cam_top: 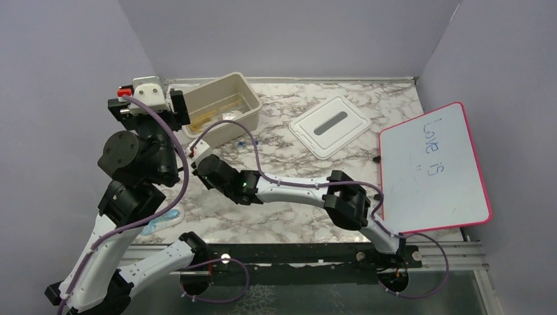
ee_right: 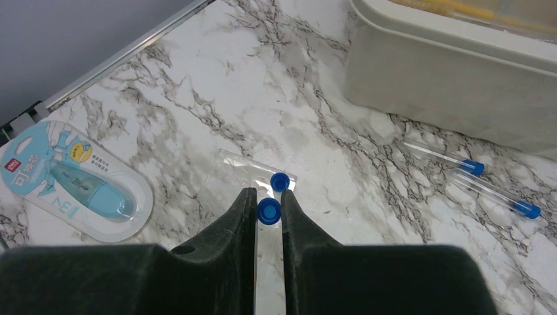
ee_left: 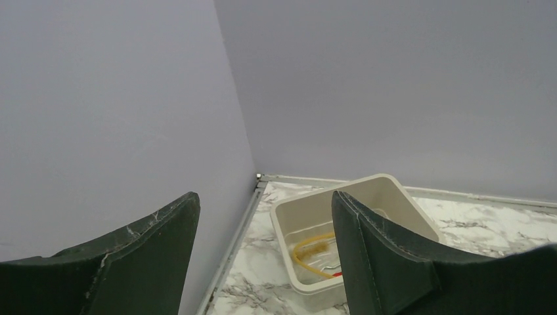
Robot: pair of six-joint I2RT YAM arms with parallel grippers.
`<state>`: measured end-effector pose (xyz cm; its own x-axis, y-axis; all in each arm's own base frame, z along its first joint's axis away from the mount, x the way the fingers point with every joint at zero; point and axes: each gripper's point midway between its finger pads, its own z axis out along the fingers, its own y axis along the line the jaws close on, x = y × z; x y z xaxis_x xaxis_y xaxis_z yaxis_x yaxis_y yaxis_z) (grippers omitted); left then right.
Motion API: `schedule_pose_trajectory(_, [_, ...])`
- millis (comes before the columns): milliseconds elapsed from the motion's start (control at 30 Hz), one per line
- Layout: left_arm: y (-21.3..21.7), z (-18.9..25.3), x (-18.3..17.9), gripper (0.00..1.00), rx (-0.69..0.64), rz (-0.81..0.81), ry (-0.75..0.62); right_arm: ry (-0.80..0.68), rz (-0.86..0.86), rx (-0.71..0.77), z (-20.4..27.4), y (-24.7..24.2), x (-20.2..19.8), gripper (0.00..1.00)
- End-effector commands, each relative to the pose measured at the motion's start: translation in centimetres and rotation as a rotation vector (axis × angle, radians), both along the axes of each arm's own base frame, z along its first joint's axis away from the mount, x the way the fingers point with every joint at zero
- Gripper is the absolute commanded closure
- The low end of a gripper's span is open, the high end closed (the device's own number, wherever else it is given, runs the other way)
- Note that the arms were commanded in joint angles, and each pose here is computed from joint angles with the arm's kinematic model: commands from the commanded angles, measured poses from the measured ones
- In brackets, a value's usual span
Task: Organize the chemistry lab equipment
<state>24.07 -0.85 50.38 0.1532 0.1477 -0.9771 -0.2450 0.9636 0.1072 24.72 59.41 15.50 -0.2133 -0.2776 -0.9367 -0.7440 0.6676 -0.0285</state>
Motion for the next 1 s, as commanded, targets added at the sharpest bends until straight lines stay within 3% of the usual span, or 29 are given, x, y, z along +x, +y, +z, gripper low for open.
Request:
schedule_pose_trajectory(0, [1.9, 1.2, -1.4, 0.24, -0.010, 0.068, -0.039, -0.022, -0.004, 0.014, -0.1, 1.1, -0.8, 0.84])
schedule_pose_trajectory(500, [1.9, 0.8, -1.4, 0.23, 0.011, 0.077, -0.025, -0.093, -0.070, 0.017, -2.0, 0.7, -0.2, 0.84])
schedule_pose_trajectory(967, [1.7, 0.4, -1.2, 0.23, 0.024, 0.076, -0.003, -0.036, -0.075, -0.054, -5.1, 1.0, -0.4, 0.81])
